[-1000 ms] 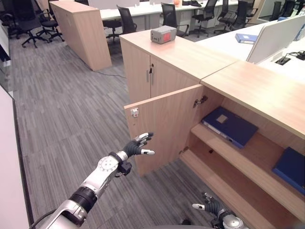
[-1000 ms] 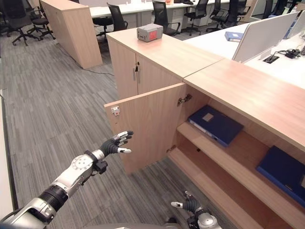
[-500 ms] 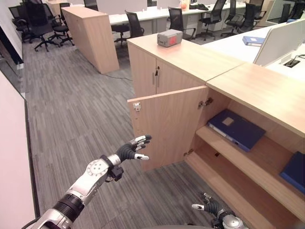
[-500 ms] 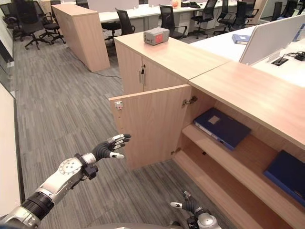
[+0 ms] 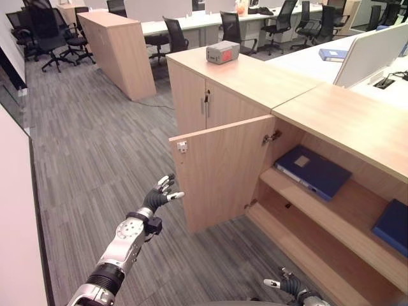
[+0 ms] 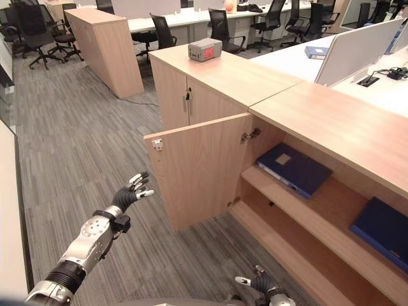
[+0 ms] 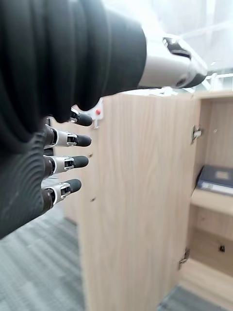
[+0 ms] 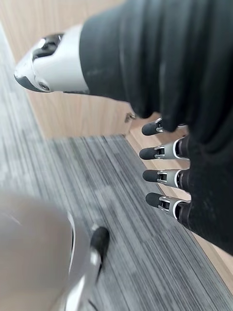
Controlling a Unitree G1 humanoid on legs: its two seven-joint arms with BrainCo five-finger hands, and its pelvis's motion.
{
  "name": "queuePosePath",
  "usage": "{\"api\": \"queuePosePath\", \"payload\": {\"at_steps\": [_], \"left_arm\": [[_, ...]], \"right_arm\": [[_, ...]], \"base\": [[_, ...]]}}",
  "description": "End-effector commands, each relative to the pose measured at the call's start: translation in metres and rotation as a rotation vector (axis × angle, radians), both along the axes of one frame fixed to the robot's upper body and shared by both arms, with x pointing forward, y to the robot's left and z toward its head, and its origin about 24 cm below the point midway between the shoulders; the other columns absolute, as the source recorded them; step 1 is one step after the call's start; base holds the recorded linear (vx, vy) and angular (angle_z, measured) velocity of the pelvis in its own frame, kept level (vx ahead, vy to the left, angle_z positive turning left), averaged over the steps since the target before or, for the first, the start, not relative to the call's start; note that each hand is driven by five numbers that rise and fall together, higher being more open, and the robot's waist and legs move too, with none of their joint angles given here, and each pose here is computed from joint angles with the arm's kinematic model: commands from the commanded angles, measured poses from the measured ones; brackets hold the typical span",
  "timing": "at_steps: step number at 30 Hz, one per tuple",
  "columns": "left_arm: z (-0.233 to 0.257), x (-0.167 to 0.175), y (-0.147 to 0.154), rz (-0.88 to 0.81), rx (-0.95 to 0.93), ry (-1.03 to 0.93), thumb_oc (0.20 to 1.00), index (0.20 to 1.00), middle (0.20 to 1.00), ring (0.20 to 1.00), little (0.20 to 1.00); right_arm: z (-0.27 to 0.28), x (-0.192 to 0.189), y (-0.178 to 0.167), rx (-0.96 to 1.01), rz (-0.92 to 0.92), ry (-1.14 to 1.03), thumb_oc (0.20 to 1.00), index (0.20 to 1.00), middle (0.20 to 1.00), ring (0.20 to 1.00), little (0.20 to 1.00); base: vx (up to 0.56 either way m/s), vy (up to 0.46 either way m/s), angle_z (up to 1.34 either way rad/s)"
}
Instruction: Put the empty folder in the office cabinet
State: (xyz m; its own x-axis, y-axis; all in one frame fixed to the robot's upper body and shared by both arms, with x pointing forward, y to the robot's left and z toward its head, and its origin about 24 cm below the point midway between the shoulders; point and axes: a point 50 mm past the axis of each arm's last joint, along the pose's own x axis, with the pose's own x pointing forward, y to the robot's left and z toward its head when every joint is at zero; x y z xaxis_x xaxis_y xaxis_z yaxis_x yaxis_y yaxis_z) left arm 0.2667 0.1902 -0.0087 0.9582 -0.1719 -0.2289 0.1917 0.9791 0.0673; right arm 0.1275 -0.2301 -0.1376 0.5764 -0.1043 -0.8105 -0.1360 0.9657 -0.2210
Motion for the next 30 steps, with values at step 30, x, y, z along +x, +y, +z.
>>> {"api": "queuePosePath", "payload": {"at_steps": [30], "left_arm": [[-0.082, -0.071, 0.030, 0.142, 0.106, 0.367, 1.000, 1.000, 1.000, 1.000, 1.000]], "right_arm": [[0.013, 0.029, -0.009, -0.051, 0.036, -0.088, 1.000, 1.000, 1.000, 1.000, 1.000]], "base": [[0.18, -0.058, 0.11]]}}
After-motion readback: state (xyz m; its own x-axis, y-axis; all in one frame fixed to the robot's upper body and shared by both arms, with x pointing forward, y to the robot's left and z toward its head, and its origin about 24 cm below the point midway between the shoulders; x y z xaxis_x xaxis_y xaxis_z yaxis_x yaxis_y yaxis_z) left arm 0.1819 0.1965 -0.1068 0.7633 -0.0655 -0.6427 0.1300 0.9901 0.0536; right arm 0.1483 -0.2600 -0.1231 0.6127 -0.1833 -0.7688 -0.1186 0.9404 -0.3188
